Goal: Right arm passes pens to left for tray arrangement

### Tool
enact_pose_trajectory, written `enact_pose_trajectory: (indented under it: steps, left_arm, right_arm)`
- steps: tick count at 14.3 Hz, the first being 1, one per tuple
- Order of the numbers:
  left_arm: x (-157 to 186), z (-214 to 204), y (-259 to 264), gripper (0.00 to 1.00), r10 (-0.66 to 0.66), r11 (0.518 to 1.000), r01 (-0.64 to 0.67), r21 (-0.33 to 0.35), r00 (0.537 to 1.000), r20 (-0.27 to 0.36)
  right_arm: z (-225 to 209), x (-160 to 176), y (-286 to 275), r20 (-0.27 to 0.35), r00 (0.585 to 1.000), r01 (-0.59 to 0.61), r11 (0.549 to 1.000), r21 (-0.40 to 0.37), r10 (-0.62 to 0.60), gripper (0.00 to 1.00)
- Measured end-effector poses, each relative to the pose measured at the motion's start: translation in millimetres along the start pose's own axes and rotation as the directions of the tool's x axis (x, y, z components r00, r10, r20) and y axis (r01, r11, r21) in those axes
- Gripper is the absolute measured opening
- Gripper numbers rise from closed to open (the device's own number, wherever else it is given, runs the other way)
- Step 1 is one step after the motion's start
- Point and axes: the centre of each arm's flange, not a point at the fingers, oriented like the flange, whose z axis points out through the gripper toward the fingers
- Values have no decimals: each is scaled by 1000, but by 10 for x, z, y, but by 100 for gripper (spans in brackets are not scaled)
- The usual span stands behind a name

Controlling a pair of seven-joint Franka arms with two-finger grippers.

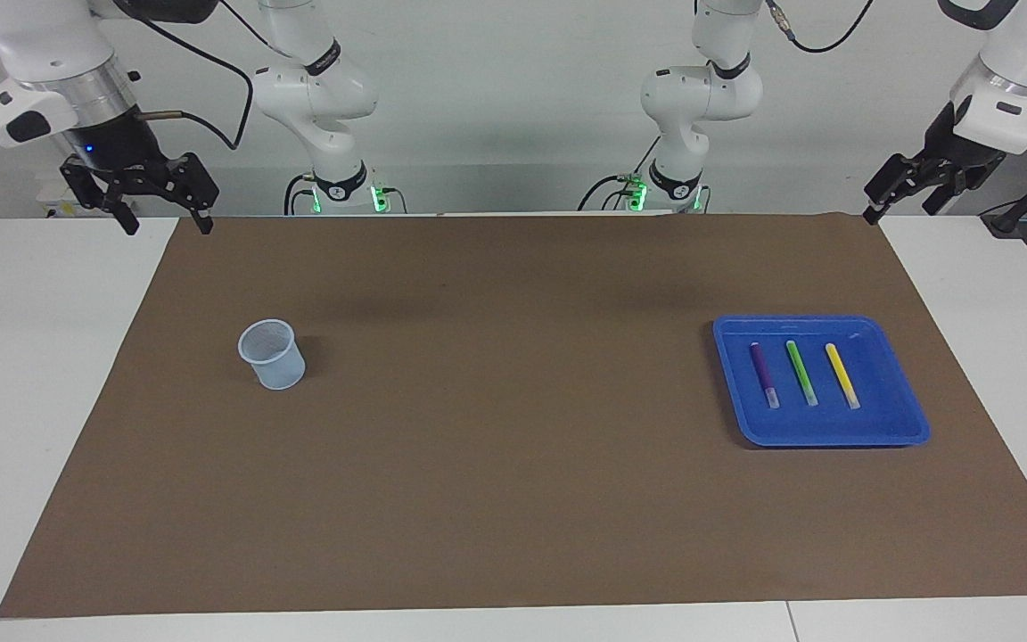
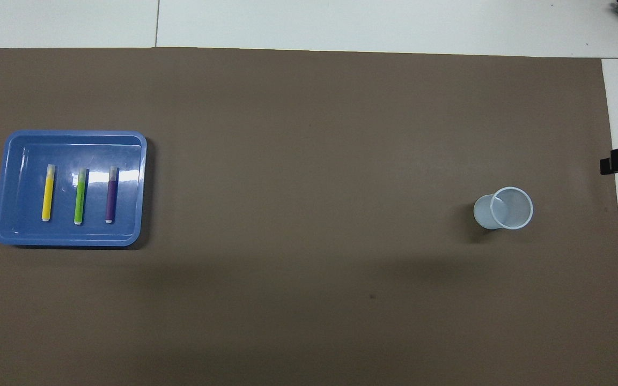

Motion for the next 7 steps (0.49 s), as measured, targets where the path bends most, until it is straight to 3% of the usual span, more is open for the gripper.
enact_pose_trajectory:
  steps: [7]
  left_arm:
    - [-3,8,131,100,25,1000,-25,4,1000,2]
  right_arm:
    - [0,-1,15,0,1000,-3,1000,0,3,100]
